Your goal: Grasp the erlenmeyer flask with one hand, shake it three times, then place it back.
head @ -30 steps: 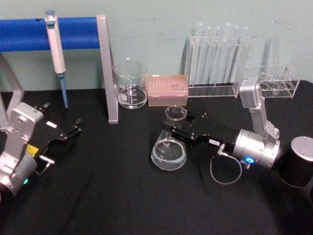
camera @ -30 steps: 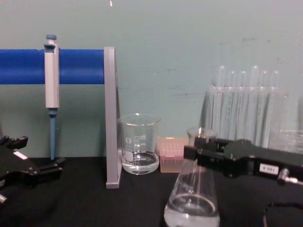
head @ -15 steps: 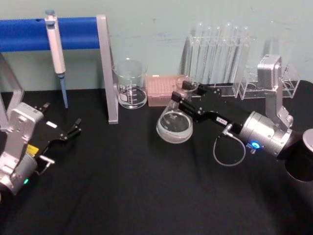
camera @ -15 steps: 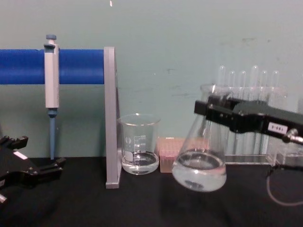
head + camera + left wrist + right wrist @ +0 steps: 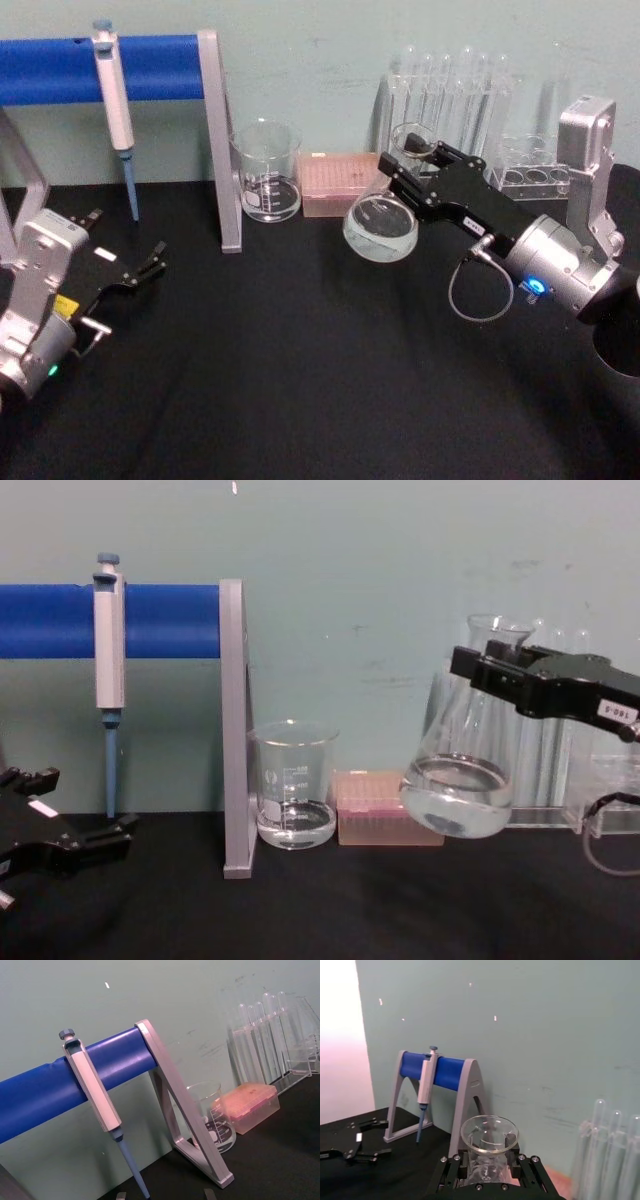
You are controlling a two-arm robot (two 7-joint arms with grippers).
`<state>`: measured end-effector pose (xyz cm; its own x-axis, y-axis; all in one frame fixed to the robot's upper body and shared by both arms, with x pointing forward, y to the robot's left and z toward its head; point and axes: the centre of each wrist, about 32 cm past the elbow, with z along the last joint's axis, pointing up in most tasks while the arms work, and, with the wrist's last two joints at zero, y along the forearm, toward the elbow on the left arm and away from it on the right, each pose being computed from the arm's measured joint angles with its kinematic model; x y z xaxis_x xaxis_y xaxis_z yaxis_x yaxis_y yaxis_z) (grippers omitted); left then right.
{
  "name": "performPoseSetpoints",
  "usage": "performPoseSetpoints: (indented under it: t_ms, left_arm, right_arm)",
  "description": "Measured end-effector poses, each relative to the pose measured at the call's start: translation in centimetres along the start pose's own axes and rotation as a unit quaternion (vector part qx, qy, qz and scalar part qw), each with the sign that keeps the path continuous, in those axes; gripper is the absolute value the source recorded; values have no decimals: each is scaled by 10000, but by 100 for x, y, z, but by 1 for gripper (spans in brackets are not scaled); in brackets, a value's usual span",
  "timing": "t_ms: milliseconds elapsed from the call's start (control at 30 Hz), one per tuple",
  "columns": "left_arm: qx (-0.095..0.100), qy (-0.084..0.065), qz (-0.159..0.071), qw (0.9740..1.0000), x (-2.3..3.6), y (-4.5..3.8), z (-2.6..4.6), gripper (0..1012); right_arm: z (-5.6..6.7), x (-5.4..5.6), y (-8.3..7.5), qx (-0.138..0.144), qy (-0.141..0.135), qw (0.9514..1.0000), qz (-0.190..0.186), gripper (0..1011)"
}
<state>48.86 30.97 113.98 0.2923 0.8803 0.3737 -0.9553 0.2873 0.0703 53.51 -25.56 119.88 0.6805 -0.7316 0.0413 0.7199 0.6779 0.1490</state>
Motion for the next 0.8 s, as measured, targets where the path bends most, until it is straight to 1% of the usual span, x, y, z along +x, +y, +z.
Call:
performPoseSetpoints:
  t_ms: [233, 467, 633, 800]
  left_arm:
    - [0, 0, 0, 10000, 0, 0, 0, 1001]
    - [0, 0, 0, 10000, 0, 0, 0, 1001]
    - [0, 0, 0, 10000, 0, 0, 0, 1001]
    - [0, 0, 0, 10000, 0, 0, 0, 1001]
  right_arm:
    - [-5, -41, -15, -12, 9, 9999, -164, 457]
    - [-8, -59, 1, -36, 31, 9998, -204, 457]
    - [-10, -72, 18, -44, 14, 9998, -177, 457]
    - [-16, -94, 69, -57, -37, 10000, 11, 457]
